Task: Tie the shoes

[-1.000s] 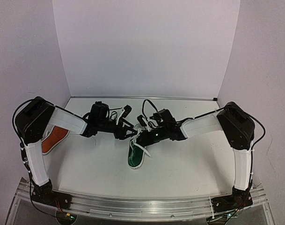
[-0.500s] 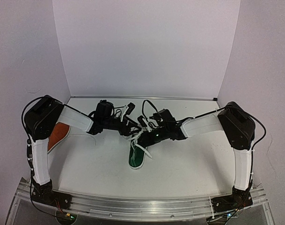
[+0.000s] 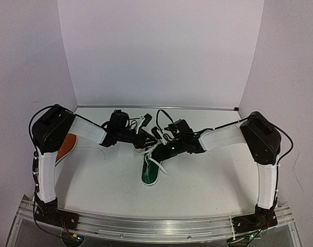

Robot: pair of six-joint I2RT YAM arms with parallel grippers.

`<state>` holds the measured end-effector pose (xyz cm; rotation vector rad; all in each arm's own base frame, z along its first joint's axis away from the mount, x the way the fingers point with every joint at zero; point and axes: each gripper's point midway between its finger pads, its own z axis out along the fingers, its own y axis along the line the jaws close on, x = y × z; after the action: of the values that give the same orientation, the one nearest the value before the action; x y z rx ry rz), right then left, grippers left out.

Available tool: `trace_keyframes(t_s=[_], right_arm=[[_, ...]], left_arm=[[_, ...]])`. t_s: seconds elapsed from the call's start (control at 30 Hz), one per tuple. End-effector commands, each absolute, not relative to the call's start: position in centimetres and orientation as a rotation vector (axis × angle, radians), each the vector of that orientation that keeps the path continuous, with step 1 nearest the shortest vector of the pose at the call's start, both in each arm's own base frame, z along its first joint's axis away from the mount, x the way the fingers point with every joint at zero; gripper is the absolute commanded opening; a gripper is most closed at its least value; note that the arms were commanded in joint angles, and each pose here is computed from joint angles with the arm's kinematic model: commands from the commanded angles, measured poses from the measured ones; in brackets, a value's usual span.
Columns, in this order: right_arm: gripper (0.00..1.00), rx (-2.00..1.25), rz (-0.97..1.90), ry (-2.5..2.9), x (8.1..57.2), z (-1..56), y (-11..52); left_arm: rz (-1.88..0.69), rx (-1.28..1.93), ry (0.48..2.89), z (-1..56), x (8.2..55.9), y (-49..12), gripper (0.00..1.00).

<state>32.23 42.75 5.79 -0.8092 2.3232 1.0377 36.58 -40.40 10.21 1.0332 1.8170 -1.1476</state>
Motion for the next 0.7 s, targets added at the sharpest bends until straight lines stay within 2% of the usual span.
trace_keyframes(t_s=[0.0, 0.1, 0.13, 0.6, 0.63, 0.67], right_arm=[[0.00, -0.843, 1.051, 2.248, 31.7, 8.8, 43.7], [0.00, -0.833, 1.041, 2.254, 31.7, 8.8, 43.4], [0.00, -0.831, 1.036, 2.255, 31.7, 8.8, 43.4], [0.00, -0.801, 0.976, 2.284, 31.3, 8.5, 41.8], [0.00, -0.804, 0.977, 2.285, 31.3, 8.5, 41.8], [0.00, -0.806, 0.975, 2.284, 31.3, 8.5, 41.8]], left_arm=[[-1.167, 1.053, 1.768, 11.5, 36.5, -40.8, 0.16], [-1.148, 1.040, 1.764, 12.0, 36.6, -40.4, 0.02], [-1.140, 1.035, 1.762, 12.1, 36.6, -40.2, 0.00], [-1.063, 0.939, 1.748, 13.4, 37.2, -37.2, 0.00], [-1.078, 0.941, 1.747, 13.5, 37.1, -37.3, 0.02], [-1.096, 0.942, 1.749, 13.6, 37.0, -37.5, 0.09]])
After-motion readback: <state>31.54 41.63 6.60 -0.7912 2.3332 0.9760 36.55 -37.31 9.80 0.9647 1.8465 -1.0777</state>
